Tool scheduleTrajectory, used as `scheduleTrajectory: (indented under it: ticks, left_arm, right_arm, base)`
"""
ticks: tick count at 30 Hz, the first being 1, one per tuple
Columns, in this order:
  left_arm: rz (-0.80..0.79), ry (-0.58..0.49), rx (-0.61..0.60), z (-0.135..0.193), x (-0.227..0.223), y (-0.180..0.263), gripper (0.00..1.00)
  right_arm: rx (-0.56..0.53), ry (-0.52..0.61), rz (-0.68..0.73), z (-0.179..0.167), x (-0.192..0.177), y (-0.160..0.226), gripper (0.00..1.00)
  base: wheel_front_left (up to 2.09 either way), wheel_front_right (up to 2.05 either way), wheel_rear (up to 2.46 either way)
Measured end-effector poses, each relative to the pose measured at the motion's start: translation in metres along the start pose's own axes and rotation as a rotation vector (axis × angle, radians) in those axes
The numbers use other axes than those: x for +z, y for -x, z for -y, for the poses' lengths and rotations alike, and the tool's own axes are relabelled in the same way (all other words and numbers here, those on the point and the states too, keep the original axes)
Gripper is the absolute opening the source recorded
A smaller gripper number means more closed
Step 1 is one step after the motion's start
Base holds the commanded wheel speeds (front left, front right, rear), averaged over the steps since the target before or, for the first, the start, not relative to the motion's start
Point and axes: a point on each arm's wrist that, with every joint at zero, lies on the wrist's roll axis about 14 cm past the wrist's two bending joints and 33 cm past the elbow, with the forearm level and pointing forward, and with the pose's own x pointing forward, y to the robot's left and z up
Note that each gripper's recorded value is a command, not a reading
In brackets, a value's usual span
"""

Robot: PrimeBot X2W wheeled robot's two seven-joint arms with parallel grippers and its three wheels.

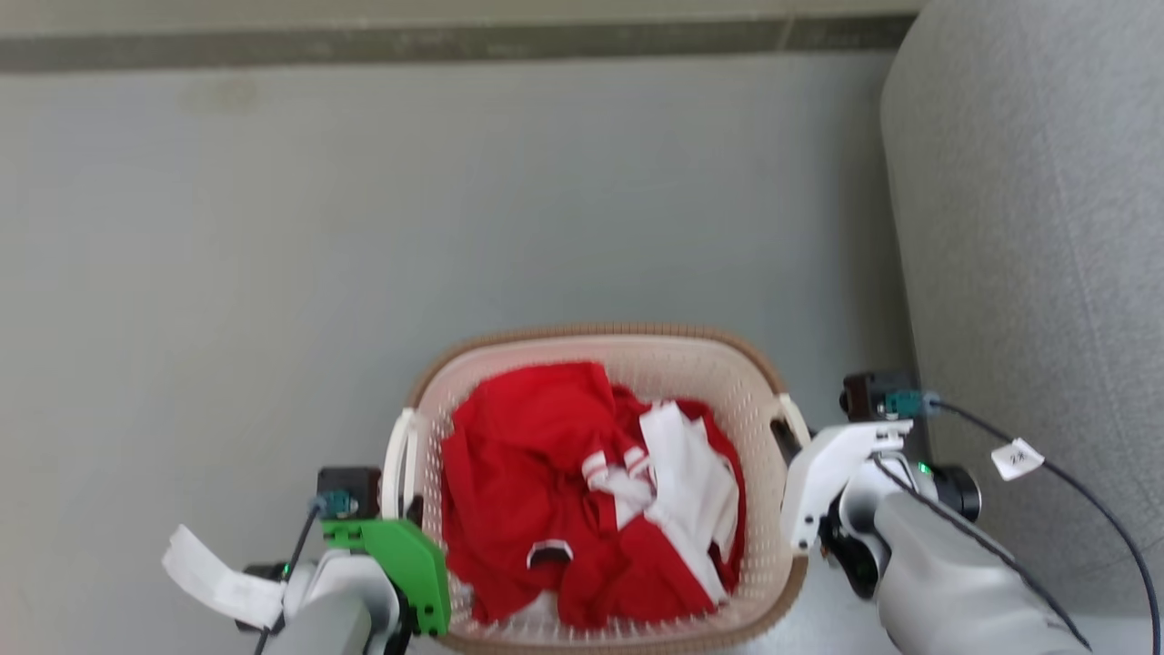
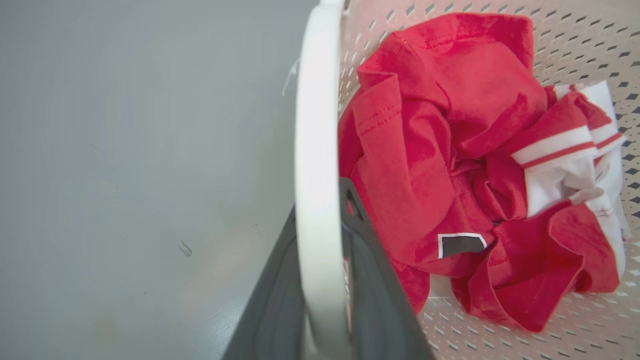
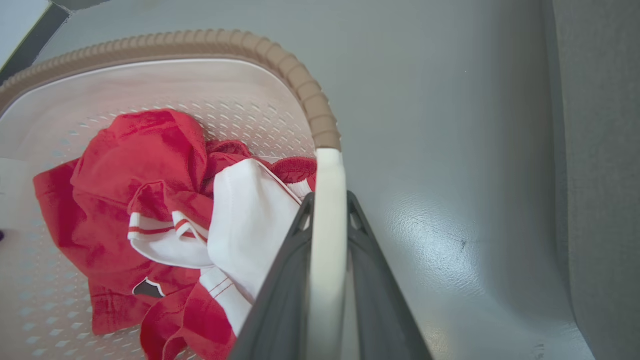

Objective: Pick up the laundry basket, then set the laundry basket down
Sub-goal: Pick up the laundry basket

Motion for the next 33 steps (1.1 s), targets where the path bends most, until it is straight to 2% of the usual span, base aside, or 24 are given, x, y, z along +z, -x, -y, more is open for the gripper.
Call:
scheduleTrajectory:
  ticks: [14, 23, 33]
  left_arm:
    - [-0.008, 0.005, 0.014, 0.006, -0.026, 0.046, 0.00]
    - [0.049, -0.013, 0.004, 0.011, -0.013, 0.056, 0.00]
    - [0.044, -0.008, 0.014, 0.010, -0.014, 0.056, 0.00]
  right_arm:
    - [0.034, 0.006, -0.026, -0.022, -0.027, 0.045, 0.00]
    - [0.037, 0.025, 0.035, -0.029, -0.011, 0.057, 0.00]
    - [0.033, 0.020, 0.035, -0.031, -0.011, 0.056, 0.00]
  base:
    - [0.00, 0.00, 0.00]
    - [0.00, 0.00, 0.00]
    - [0.00, 0.00, 0.00]
